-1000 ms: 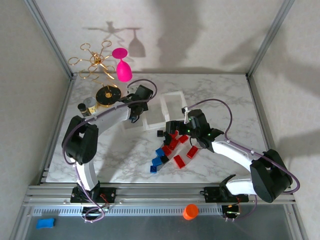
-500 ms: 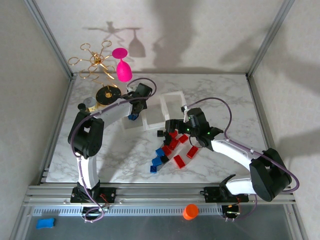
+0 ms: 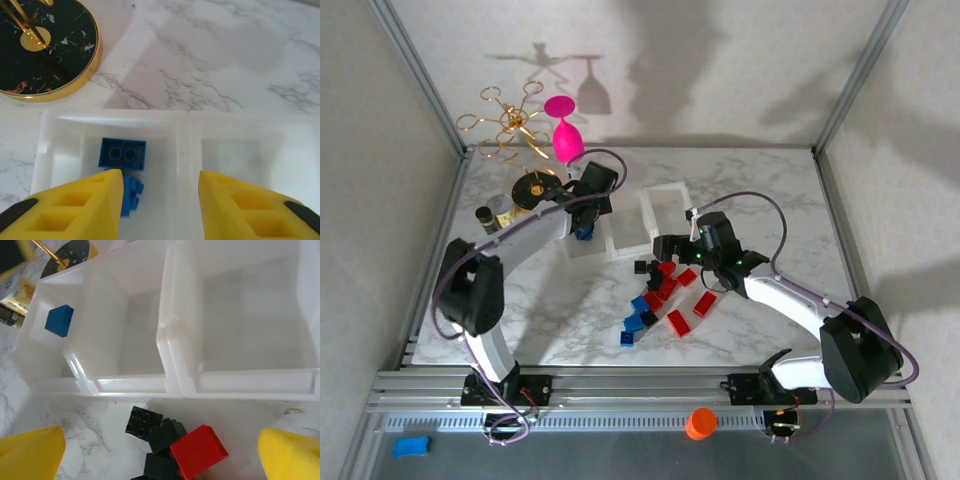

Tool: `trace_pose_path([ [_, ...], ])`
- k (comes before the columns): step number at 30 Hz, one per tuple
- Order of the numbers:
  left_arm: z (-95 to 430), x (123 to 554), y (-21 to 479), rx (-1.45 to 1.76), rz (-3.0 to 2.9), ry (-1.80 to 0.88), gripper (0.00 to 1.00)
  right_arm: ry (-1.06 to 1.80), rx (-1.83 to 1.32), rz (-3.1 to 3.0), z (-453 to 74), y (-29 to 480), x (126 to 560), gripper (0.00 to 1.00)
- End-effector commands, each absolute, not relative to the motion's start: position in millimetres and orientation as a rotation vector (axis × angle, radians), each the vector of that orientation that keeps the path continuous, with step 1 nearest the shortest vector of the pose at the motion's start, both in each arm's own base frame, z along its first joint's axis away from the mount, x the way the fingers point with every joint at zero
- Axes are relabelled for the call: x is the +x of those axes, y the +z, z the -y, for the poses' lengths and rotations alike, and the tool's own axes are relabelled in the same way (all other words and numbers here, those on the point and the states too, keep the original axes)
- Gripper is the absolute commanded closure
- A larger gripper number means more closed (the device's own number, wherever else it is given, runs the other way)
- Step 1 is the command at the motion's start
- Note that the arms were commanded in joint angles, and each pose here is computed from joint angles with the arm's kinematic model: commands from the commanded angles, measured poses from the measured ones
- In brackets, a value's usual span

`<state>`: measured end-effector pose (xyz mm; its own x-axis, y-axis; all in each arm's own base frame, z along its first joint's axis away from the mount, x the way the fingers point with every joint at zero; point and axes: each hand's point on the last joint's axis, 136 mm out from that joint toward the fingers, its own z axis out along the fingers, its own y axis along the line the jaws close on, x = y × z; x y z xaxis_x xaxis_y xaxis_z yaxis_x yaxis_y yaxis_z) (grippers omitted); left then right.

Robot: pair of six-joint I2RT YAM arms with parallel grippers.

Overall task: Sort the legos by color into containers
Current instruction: Place the lego in the container, then pick up the lego from the middle-left of the table.

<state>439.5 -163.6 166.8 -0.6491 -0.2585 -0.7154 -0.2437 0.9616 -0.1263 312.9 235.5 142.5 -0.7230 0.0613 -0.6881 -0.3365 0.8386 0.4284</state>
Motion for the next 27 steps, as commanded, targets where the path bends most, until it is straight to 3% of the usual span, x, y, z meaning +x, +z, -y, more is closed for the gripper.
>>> trace_pose_path([
  [1,176,407,173,-0.285,-2.330,-0.068,0.55,0.708,-0.208,-2.298,-228,146,309,0.01],
  [17,259,252,105,-0.015,-2.600,-0.273,0.48,0.726,-0.165,-2.509,-204,101,259,0.01],
  [27,291,226,63,-0.006,-2.683,-0.298,0.37,0.716,-0.129,-2.502,-198,93,259,0.01],
])
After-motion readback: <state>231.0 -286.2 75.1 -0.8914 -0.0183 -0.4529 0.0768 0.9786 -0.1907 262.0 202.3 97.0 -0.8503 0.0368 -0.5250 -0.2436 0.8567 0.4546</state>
